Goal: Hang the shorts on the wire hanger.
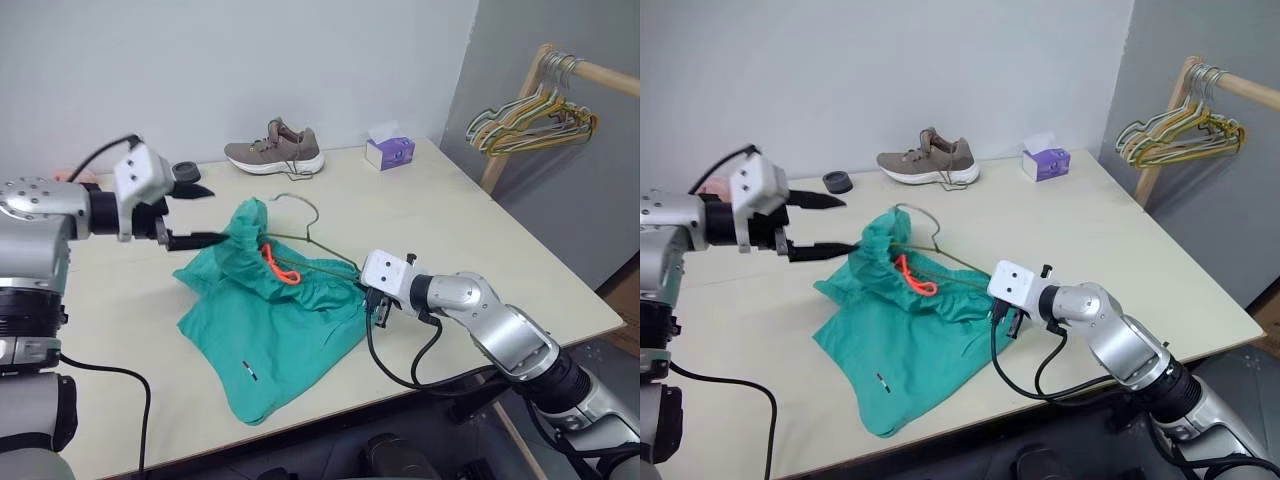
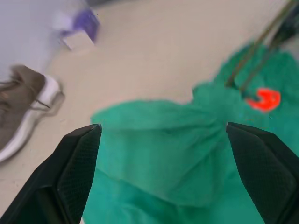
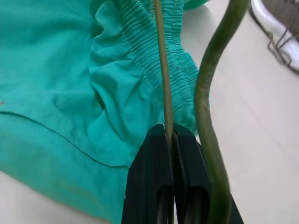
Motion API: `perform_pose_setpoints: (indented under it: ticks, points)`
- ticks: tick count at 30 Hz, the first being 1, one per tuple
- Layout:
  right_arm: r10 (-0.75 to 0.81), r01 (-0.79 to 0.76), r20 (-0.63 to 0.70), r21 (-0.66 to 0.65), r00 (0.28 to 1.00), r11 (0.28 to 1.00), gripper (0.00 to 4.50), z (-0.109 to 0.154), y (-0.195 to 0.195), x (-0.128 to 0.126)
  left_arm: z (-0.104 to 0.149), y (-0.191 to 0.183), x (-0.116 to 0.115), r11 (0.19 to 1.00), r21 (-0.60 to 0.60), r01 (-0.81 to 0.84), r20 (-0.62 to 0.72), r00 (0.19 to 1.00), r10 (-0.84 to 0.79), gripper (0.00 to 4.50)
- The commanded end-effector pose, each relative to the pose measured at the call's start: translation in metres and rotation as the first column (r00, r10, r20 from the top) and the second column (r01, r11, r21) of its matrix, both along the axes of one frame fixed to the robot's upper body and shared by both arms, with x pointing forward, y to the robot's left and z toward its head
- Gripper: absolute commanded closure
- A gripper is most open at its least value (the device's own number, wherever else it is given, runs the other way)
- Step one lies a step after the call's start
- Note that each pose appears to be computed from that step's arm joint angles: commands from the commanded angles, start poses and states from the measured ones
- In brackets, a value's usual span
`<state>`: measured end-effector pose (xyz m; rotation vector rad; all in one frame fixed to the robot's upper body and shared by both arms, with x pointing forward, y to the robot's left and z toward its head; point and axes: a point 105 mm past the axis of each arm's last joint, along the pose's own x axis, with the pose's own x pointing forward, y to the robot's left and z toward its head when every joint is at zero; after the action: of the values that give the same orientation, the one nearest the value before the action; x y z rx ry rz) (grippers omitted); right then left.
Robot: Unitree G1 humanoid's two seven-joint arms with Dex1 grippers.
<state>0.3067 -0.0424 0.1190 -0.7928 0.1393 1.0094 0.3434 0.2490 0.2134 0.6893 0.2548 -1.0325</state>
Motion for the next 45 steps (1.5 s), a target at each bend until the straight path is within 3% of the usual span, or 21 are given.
perform_pose_setpoints:
  ticks: [1,8,14,19,28,31,35,39,44,45]
  points:
    - [0.055,-0.054,0.107,-0.019,0.993,0.998,4.50,0.018,0.006,0.000,0.011,-0.003,-0.001,0.996,0.058,0.074,0.026,0.997,-0.075,0.01]
    - [0.089,-0.083,0.179,-0.039,0.980,0.996,4.50,0.024,0.010,-0.002,-0.022,-0.008,-0.022,0.981,0.070,0.183,-0.133,0.976,-0.172,0.01]
    - [0.115,-0.116,0.203,-0.007,0.972,0.993,4.50,0.031,0.015,-0.006,-0.042,-0.016,-0.027,0.974,0.085,0.209,-0.158,0.968,-0.194,0.01]
    - [0.135,-0.140,0.212,0.006,0.968,0.990,4.50,0.033,0.018,-0.009,-0.046,-0.022,-0.022,0.983,0.052,0.179,-0.163,0.972,-0.168,1.15]
    - [0.191,-0.196,0.248,-0.004,0.950,0.981,4.50,0.035,0.020,-0.013,-0.050,-0.025,-0.026,0.981,0.053,0.184,-0.186,0.968,-0.171,3.87]
    - [0.222,-0.215,0.205,-0.054,0.953,0.975,4.50,0.026,0.005,-0.014,-0.050,-0.022,-0.025,0.982,0.067,0.174,-0.185,0.970,-0.159,4.26]
    - [0.137,-0.116,0.188,-0.120,0.973,0.986,3.40,0.018,-0.036,0.001,-0.051,-0.016,-0.022,0.987,0.084,0.134,-0.170,0.978,-0.118,4.32]
    - [0.012,0.004,0.117,-0.133,0.993,0.991,1.98,0.010,-0.078,0.005,-0.048,-0.013,-0.017,0.994,0.067,0.085,-0.144,0.987,-0.075,4.47]
    - [-0.032,0.031,0.010,0.065,0.999,0.997,0.35,0.002,-0.056,-0.007,-0.044,-0.015,-0.015,0.998,0.017,0.054,-0.129,0.990,-0.052,4.50]
    - [-0.043,0.043,-0.003,0.132,0.999,0.990,0.34,0.003,-0.043,-0.006,-0.043,-0.016,-0.014,0.999,0.011,0.051,-0.124,0.991,-0.050,4.50]
